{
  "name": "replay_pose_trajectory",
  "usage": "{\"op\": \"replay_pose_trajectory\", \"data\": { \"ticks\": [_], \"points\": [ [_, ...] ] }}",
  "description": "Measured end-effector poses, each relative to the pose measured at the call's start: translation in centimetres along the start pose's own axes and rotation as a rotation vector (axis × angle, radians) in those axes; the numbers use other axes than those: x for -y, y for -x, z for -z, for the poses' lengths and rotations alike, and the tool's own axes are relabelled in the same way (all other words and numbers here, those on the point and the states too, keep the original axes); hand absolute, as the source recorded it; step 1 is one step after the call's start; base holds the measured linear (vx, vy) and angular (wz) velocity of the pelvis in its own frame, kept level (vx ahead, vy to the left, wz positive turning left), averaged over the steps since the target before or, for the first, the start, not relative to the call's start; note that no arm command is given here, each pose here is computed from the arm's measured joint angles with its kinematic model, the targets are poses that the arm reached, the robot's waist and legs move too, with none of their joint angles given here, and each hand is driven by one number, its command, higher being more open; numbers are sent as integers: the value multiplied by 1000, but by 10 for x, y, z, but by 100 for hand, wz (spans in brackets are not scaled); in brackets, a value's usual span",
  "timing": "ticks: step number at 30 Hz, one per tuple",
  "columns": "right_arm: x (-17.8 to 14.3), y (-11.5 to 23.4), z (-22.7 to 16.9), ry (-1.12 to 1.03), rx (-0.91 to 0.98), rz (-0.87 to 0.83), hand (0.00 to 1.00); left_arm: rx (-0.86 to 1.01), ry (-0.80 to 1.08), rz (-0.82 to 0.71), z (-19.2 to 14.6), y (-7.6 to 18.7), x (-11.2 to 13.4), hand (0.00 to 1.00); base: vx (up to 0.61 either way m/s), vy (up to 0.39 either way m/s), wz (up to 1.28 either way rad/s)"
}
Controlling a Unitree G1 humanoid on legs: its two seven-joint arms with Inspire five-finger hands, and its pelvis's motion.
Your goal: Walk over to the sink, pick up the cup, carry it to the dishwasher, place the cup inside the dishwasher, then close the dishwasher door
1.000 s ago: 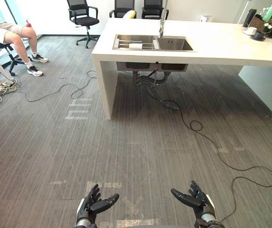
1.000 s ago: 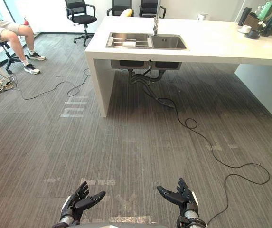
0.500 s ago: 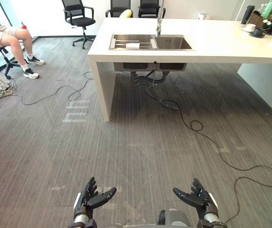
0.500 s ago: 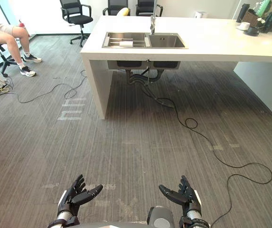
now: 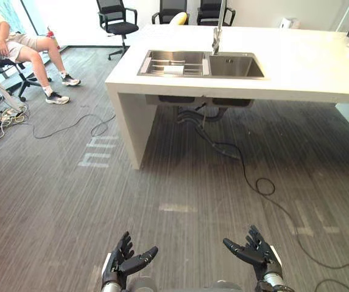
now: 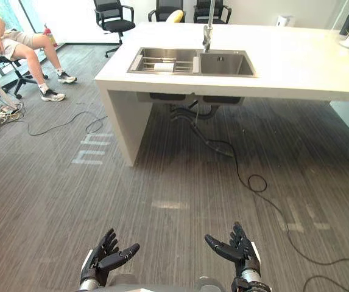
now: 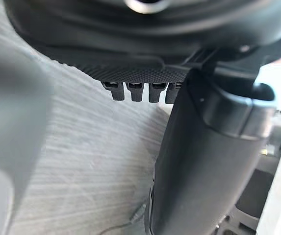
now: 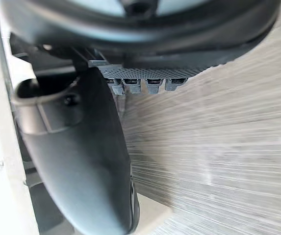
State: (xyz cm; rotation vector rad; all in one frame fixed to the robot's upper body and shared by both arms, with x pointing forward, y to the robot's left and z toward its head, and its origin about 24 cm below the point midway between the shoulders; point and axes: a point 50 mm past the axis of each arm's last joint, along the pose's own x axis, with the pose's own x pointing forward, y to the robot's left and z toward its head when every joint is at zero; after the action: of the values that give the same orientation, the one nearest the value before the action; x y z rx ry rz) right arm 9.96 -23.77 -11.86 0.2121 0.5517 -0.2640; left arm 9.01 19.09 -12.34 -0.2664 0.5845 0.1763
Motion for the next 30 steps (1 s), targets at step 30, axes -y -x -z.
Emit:
{"op": "replay_pose_trajectory", "data": {
  "ticks": [30],
  "points": [
    [-25, 8, 12, -28, -39, -55, 100, 622, 81, -100, -123, 0, 27, 100, 466, 27, 11]
  ]
}}
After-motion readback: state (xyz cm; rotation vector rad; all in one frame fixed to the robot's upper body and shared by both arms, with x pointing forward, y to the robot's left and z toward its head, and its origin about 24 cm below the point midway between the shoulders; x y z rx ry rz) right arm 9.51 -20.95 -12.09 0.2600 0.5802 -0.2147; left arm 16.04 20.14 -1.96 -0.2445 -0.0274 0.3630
